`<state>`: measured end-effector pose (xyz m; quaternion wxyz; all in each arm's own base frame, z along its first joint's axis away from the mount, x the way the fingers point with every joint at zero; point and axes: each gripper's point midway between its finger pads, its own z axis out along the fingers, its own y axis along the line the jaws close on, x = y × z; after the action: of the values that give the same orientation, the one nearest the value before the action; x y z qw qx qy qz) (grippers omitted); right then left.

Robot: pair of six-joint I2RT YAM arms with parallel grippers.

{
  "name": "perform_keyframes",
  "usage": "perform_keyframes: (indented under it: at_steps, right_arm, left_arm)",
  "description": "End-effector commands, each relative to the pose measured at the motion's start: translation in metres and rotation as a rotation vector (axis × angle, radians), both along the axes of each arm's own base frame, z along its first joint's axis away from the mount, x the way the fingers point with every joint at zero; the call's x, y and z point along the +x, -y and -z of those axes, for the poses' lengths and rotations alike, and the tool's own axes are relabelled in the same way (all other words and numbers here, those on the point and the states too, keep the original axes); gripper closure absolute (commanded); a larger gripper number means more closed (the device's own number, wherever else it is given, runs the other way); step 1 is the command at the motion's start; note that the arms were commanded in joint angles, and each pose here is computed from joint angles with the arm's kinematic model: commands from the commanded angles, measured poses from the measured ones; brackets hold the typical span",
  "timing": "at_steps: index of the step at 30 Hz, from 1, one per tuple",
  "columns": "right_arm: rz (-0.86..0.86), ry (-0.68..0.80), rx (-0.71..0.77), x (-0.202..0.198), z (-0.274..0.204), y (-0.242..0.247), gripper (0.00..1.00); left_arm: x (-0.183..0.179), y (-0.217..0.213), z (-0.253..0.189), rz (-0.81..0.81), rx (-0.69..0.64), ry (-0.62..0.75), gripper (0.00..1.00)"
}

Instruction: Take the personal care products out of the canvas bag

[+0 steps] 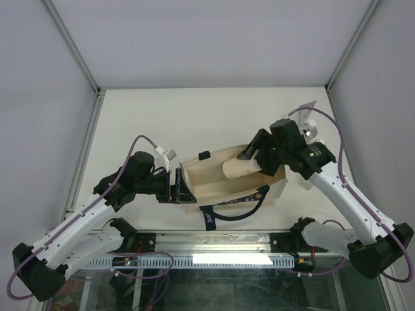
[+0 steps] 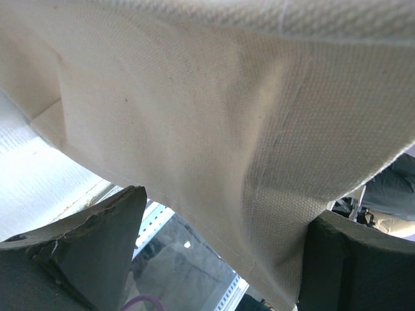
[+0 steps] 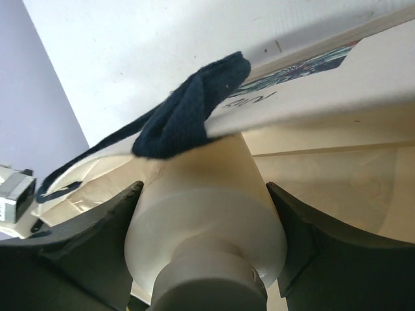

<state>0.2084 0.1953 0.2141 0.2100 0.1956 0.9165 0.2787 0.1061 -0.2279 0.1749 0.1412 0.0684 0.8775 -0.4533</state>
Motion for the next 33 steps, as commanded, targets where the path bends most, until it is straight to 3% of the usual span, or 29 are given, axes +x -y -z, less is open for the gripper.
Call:
perform_keyframes:
  at_steps: [1,5,9,15,20,24,33]
  right_arm:
    - [0.054,0.264,0.249,0.018,-0.113,-0.009,1.00]
    - [0.081,0.398,0.211,0.020,-0.161,0.009,1.00]
    - [0.101,0.513,0.129,0.020,-0.201,0.030,1.00]
    - [0.181,0.652,-0.133,0.023,-0.233,0.083,1.00]
    - [0.312,0.605,-0.458,0.026,-0.215,0.141,1.00]
    - [0.384,0.535,-0.632,0.029,-0.192,0.169,1.00]
    - [0.353,0.420,-0.679,0.071,-0.128,0.178,1.00]
  left_arm:
    - [-0.001,-0.001,-0.009,0.002,-0.010,0.028,0.16]
    - [0.002,-0.001,-0.012,-0.009,-0.010,0.044,0.14]
    - [0.006,0.000,-0.016,-0.016,-0.007,0.053,0.05]
    - [0.015,0.002,-0.030,-0.039,-0.014,0.090,0.04]
    - [0.021,0.002,-0.046,-0.065,-0.031,0.136,0.01]
    - [0.026,0.001,-0.056,-0.087,-0.040,0.165,0.01]
    - [0.039,-0.018,-0.077,-0.215,0.007,0.244,0.01]
